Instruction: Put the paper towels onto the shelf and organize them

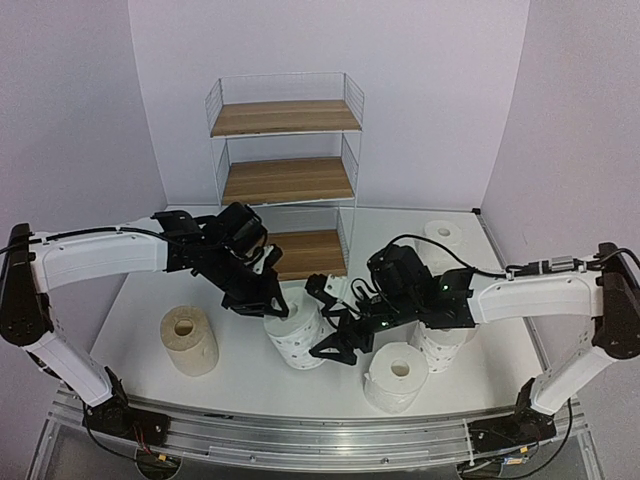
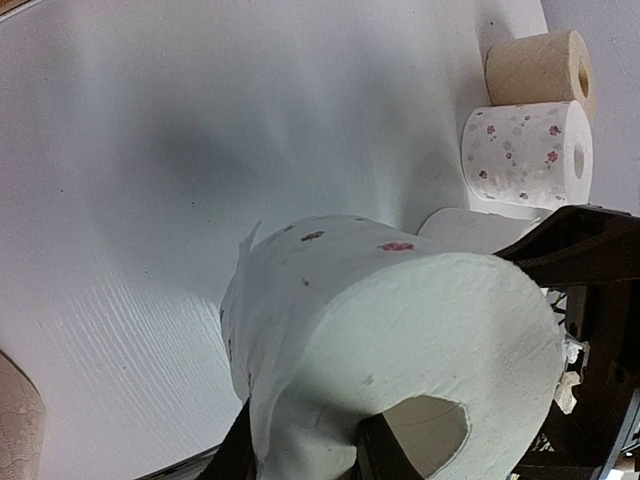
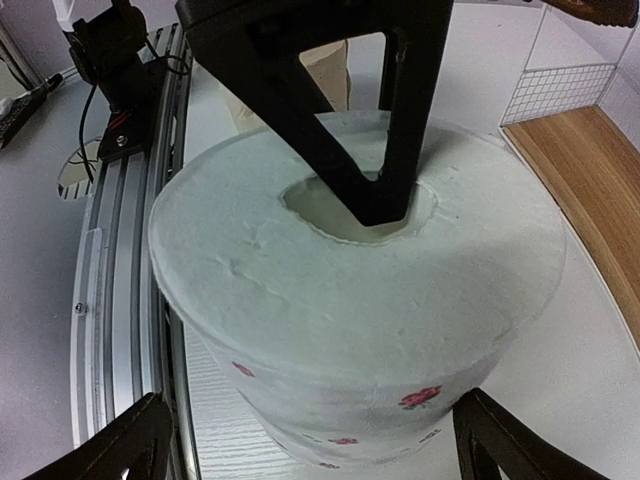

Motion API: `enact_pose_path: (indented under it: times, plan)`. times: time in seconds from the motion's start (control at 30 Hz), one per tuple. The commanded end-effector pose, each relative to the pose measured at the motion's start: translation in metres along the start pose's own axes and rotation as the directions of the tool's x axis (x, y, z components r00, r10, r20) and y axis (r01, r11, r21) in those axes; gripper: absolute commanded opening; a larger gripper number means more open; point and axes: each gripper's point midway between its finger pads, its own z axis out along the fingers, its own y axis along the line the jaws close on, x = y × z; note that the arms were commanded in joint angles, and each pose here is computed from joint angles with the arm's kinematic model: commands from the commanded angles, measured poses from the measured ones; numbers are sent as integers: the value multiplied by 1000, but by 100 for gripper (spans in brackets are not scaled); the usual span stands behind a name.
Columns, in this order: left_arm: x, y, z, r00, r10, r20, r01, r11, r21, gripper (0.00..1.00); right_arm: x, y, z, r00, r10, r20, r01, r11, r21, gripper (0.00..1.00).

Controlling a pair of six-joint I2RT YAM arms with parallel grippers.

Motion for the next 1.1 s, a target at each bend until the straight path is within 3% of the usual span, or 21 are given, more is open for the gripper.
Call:
enact_pose_path:
  times: [0.0, 0.27, 0.43, 0.53, 0.7, 0.83, 0.87, 1.0, 1.07]
  plan:
    - [-16, -34, -10, 996, 73, 45, -78, 990, 117, 1, -38, -5, 5, 992, -22, 127, 19, 999, 26, 95]
    - [-12, -34, -10, 995, 89, 32, -93, 987, 128, 1, -39, -28, 13, 987, -23, 159, -4, 985, 170, 95]
    - [-14, -42, -11, 993, 110, 42, -116, 981, 158, 0, -36, -18, 17, 986, -23, 167, 4, 994, 113, 93]
    - [-15, -47, -11, 991, 131, 39, -136, 974, 180, 0, -35, -9, 21, 986, -19, 169, 10, 999, 51, 87]
    - [-17, -54, -11, 985, 170, 39, -174, 964, 201, 2, -35, -13, 24, 985, 14, 173, -26, 997, 68, 69]
    - [-25, -56, -12, 984, 166, 59, -174, 968, 180, 9, -42, -23, 22, 973, 64, 221, -90, 990, 108, 35]
    - [-28, -54, -13, 985, 158, 68, -167, 972, 163, 10, -43, -24, 22, 970, 71, 234, -100, 989, 111, 31]
    - [-39, -53, -18, 985, 135, 106, -148, 981, 125, 26, -46, -29, 20, 962, 90, 260, -128, 983, 135, 19]
    - [-45, -52, -21, 983, 124, 132, -139, 984, 109, 38, -46, -33, 20, 960, 90, 266, -133, 980, 151, 14]
